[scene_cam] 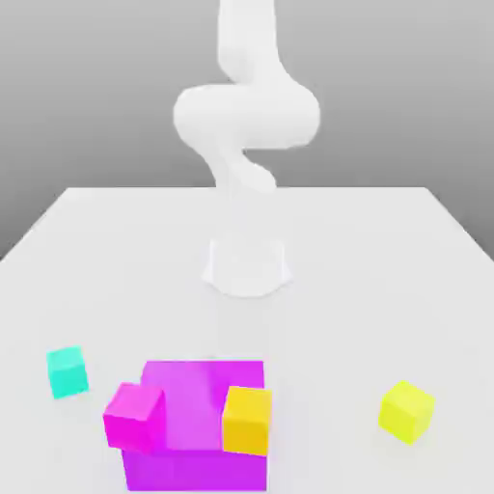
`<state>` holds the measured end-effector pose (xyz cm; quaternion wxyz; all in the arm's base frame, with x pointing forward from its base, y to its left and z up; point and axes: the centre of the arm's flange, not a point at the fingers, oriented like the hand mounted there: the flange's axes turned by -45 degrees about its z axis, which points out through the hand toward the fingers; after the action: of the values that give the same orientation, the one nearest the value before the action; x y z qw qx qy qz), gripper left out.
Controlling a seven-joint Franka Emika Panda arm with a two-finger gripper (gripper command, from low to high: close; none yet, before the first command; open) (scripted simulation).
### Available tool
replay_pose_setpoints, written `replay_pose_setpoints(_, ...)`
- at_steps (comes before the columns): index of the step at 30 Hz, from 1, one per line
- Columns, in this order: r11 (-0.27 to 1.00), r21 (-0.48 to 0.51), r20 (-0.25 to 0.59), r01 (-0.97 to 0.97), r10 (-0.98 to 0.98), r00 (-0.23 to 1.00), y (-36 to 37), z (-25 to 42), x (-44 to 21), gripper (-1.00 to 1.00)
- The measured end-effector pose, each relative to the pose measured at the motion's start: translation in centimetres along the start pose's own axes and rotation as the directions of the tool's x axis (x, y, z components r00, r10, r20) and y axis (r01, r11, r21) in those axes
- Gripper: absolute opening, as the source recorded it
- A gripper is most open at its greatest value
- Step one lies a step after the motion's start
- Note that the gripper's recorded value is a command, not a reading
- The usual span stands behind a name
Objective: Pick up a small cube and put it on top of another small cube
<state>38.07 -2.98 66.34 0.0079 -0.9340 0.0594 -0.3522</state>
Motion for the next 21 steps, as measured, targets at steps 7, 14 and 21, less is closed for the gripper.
replay_pose_setpoints(7, 0.948, -0.139, 0.190, -0.287, 0.310, 0.932, 9.7, 14.9, -5.0, 0.00)
replay_pose_setpoints(14, 0.790, -0.336, 0.291, -0.513, 0.605, 0.741, 19.3, 25.1, -15.7, 0.00)
replay_pose_setpoints(21, 0.526, -0.558, 0.282, -0.641, 0.847, 0.450, 27.0, 30.1, -30.5, 0.00)
